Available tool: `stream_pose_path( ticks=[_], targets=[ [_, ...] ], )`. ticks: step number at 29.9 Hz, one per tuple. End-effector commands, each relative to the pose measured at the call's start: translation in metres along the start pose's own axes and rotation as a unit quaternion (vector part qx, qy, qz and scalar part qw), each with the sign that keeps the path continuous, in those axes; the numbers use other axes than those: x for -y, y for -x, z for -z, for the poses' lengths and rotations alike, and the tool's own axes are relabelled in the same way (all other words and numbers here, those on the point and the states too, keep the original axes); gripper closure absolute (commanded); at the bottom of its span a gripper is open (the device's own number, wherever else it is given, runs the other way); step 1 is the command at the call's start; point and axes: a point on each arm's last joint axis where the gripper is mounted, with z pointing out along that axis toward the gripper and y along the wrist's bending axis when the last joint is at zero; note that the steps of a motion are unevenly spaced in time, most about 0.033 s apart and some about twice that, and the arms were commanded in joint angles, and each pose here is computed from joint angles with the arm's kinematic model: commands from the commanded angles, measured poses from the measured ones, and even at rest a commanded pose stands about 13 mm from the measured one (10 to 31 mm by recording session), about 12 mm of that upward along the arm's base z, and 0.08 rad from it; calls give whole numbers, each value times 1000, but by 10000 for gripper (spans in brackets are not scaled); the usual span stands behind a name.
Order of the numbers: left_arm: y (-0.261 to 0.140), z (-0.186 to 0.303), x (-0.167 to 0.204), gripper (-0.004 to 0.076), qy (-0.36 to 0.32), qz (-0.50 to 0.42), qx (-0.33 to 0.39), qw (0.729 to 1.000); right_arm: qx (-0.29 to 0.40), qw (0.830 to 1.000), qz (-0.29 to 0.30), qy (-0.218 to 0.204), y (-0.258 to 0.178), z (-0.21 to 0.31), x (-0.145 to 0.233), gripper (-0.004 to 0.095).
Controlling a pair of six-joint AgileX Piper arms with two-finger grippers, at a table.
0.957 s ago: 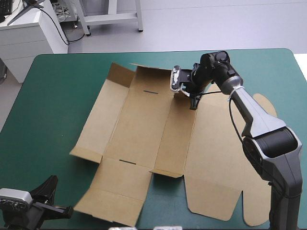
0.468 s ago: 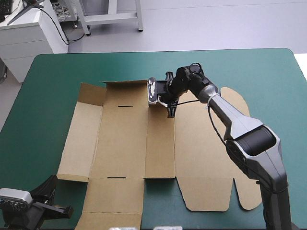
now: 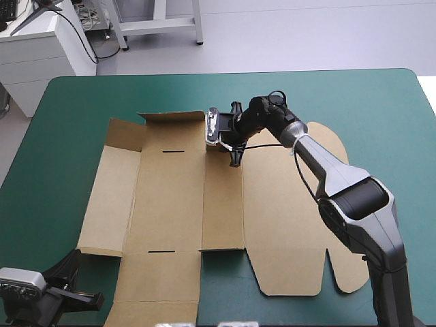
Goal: Fold the box
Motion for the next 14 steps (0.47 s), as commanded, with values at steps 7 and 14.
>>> stream_pose_path(
  ticks=[7, 14],
  targets=[
    [12, 6, 1, 732, -7, 5, 51, 999, 50, 993, -88, -55, 26, 57, 15, 71],
    [12, 6, 1, 732, -7, 5, 51, 999, 47, 969, -216, -112, 36, 113, 21, 342]
  ],
)
